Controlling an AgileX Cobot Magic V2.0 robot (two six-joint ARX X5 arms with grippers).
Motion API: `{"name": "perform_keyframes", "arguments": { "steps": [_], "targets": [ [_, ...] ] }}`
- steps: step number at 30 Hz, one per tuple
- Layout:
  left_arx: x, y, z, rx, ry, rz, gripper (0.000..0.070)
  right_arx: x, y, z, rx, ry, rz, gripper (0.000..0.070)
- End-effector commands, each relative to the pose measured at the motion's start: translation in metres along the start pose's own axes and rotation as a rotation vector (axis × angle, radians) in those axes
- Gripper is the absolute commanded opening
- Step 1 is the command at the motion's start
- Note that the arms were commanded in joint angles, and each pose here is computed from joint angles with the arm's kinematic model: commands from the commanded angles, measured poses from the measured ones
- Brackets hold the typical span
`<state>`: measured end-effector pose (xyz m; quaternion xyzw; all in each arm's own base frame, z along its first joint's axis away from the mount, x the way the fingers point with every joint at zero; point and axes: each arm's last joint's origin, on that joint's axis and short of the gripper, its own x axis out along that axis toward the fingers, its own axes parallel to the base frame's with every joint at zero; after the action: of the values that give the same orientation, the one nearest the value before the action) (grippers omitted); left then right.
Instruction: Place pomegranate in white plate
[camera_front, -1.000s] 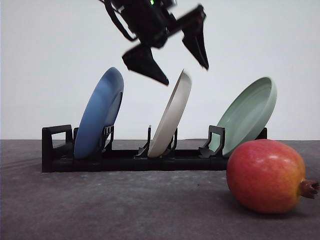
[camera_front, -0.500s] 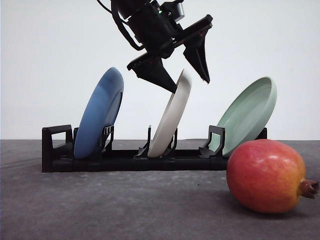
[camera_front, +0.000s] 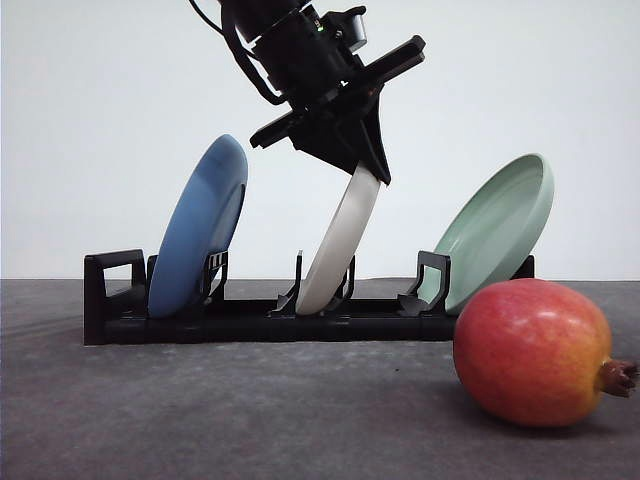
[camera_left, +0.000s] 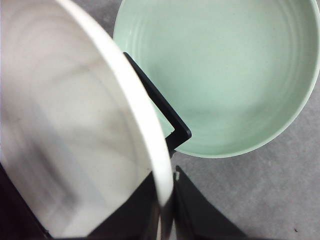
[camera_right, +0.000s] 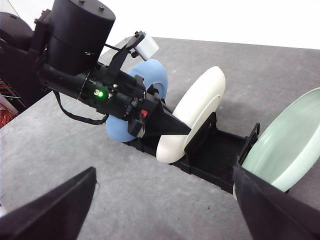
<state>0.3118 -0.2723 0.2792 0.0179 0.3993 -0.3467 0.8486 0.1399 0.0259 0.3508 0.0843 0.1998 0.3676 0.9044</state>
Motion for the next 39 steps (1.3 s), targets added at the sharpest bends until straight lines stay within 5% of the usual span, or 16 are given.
{"name": "perform_keyframes", "arguments": {
  "steps": [1,9,20,29,39],
  "targets": [
    [0.006,-0.005,0.004,0.004,0.0,-0.012,0.0,-0.001,0.002,0.005,-0.002,-0.011,0.006,0.0552],
    [-0.018,-0.019,0.02,0.021,-0.033,-0.031,0.0,-0.001,0.002,0.005,-0.002,-0.011,0.0,0.0551],
    [-0.104,-0.07,0.022,0.145,-0.133,-0.132,0.0,-0.001,0.001,0.003,0.017,0.007,-0.021,0.0551],
    [-0.17,-0.116,-0.022,0.322,0.015,-0.156,0.0002,-0.001,0.001,0.003,0.043,0.007,-0.021,0.0551],
    [-0.166,-0.153,-0.08,0.525,0.193,0.032,0.0002,-0.001,0.001,0.002,0.05,0.015,-0.021,0.0551]
  ]
}}
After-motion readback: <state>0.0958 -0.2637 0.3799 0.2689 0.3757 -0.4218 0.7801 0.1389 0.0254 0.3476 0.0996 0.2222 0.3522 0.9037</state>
